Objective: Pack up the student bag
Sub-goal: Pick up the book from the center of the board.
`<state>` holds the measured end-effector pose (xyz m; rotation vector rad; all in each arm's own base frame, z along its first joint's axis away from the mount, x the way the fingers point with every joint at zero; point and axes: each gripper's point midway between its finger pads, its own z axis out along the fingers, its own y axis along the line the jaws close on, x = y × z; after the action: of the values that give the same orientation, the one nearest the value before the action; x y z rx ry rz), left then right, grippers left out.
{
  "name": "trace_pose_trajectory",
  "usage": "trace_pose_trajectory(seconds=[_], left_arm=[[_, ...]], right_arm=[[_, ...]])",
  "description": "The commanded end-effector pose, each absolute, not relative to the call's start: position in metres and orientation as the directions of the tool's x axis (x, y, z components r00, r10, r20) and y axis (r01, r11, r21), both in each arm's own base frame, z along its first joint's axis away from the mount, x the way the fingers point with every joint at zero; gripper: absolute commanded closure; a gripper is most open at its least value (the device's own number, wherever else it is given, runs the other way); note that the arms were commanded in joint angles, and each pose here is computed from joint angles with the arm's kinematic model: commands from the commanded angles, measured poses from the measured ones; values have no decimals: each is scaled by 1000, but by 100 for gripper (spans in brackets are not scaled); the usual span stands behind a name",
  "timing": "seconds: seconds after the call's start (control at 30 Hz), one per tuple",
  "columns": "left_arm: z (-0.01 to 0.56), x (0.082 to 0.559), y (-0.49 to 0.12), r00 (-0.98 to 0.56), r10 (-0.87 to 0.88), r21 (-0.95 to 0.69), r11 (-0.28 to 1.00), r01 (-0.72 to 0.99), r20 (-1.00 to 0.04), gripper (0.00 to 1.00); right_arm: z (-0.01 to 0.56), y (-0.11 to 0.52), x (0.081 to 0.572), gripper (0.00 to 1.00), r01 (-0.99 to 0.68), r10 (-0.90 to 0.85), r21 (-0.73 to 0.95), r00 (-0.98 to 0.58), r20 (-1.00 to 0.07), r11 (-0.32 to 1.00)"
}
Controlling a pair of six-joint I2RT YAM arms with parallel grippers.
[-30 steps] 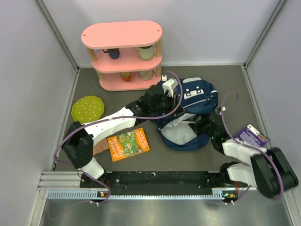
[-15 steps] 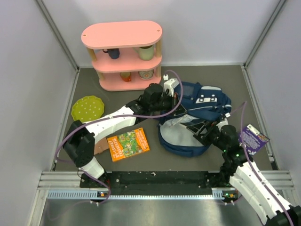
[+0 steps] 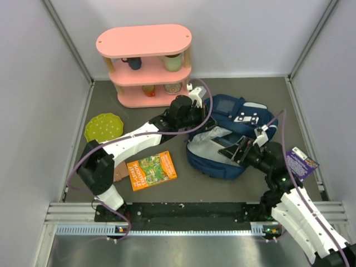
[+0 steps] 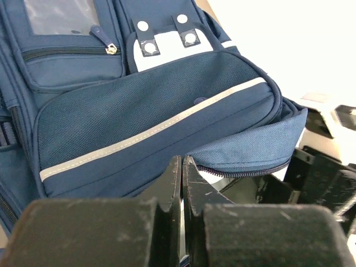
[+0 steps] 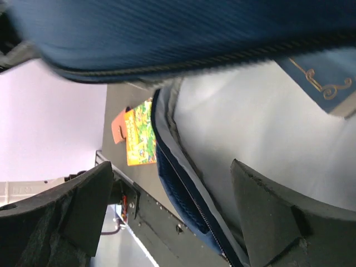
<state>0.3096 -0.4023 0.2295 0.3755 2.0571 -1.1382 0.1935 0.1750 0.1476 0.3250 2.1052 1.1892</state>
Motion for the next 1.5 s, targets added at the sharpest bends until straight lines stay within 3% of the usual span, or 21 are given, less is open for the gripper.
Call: trace_pose_trajectory(seconds=[0.0,0.23,0.4,0.57,0.6,0.7,0.73,0.8,0.83,0.97,1.1,1.37,1.47], left_arm=[[258,342,-371,-584,-268,-590,653,474,-766,100],[246,330,-350,-563,-319,-588,705,397,-762,100],[242,329,-367,-595,-305,-610,675,416,-744,100],[242,314,-386,-626,-217,-602,617,507,-749,98],[236,312,-383,-624,-203,-591,624,511,-754,85],[234,307,-365,-596,-208,-561,660,499,-775,60],[246,305,-354,-571,-227,-553,668,498,-789,41],[238,304,-330,-547,-222,-504,742,442,-807,31],[254,301,-316,-511,-248,-497,751,436,-823,19],[248,293,-251,-455,-269,-418,869,266,-849,1],[208,277,-181,-475,-276,-330,943,33,-835,1],[145,227,-104,-489,-515,-385,856,-347,-704,1],[114,207,-76,-497,-542,-301,821,-485,-677,1]], right_arm=[[166,171,218,15,-164,479,769,-697,-534,618],[178,184,278,15,-246,463,799,-706,-536,549],[186,178,304,15,-243,436,768,-705,-560,593],[214,168,273,14,-295,434,744,-662,-611,599],[217,168,263,13,-305,431,745,-661,-614,593],[229,172,222,13,-370,414,765,-675,-611,527],[231,175,212,13,-372,417,784,-689,-592,497],[230,176,192,13,-385,408,795,-704,-581,468],[229,175,187,13,-389,401,792,-705,-585,471],[222,180,179,13,-404,364,777,-714,-598,483],[230,203,182,13,-459,289,744,-719,-632,486],[213,285,198,13,-531,88,678,-751,-654,508],[208,314,198,14,-550,41,677,-761,-647,488]])
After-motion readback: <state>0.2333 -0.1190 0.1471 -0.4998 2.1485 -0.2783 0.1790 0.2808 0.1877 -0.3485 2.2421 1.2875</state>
